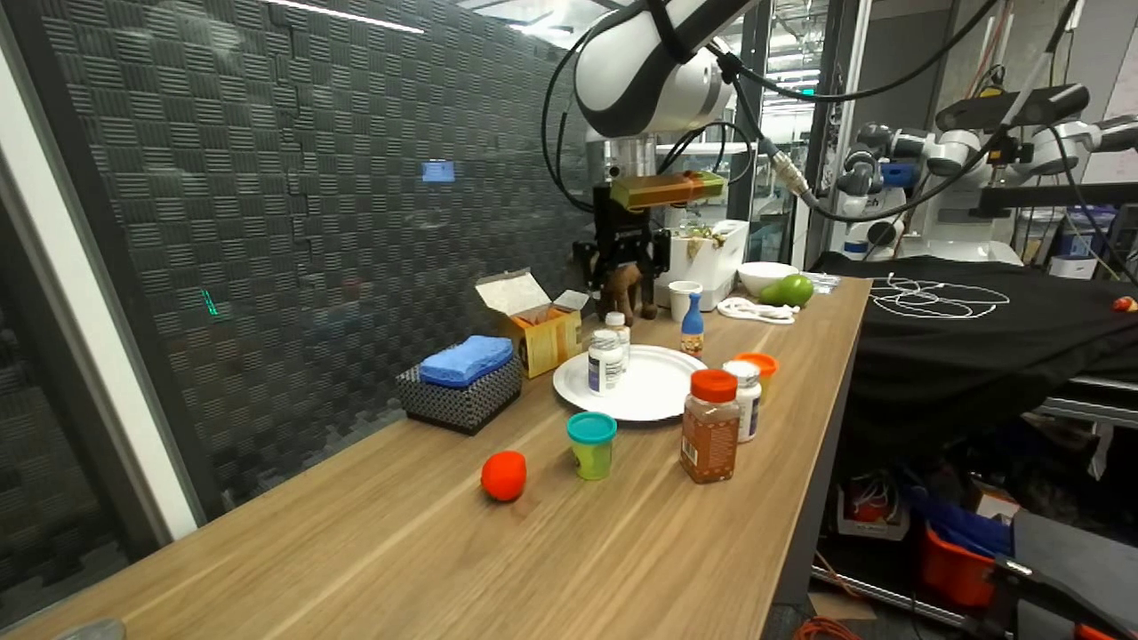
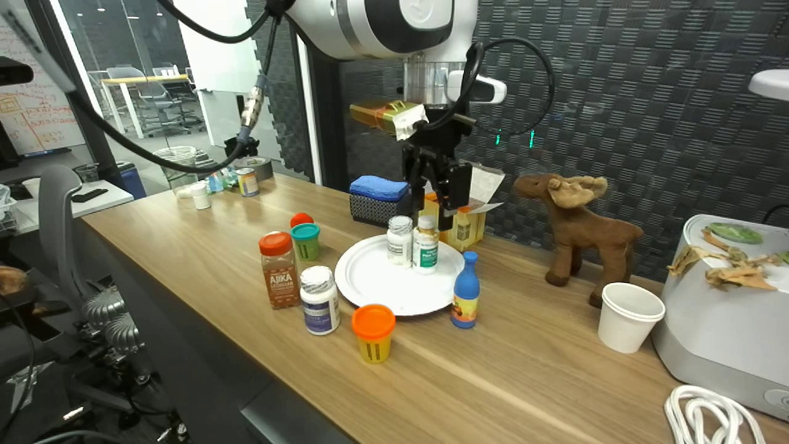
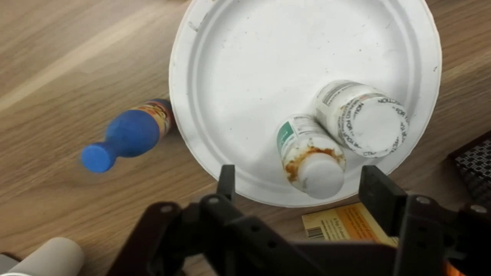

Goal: Pick up all the objects surrounding the white plate and arrange them on the plate

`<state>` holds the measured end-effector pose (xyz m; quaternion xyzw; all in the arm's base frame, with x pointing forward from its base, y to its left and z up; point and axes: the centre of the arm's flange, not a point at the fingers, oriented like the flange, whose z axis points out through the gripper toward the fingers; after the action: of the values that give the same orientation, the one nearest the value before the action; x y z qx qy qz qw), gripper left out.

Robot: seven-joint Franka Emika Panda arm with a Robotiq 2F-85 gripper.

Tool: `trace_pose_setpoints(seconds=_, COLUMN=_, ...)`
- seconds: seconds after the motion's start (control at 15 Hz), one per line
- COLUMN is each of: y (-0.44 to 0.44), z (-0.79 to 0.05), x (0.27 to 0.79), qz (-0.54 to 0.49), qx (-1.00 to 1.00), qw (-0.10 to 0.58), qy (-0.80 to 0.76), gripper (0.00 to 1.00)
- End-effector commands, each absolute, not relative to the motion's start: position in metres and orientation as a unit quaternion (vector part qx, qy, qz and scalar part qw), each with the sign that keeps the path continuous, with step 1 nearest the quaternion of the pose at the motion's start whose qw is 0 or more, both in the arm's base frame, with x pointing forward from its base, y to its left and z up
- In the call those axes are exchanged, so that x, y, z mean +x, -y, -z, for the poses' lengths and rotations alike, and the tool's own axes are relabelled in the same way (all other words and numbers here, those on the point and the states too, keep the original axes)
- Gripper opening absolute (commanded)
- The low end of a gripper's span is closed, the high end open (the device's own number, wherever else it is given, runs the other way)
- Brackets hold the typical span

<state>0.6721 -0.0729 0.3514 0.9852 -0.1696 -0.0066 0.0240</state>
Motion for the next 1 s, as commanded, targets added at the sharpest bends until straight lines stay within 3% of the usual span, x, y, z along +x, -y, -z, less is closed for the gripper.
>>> trace_pose_setpoints(seconds=0.0, y=0.091, z=-0.358, x=0.653, qz=0.002, qx=0.975, qw=0.007, qy=0.222, gripper=1.00)
trace_pose_setpoints(seconds=0.53, y=0.132, z=-0.392, x=0.632, qz=-0.039, qx=0.953, qw=-0.050, qy=0.295, gripper=1.00)
trace_pose_setpoints(seconds=0.93, y=0.165, z=-0.419, x=0.614, qz=-0.062, qx=0.941, qw=-0.031, qy=0.330, gripper=1.00)
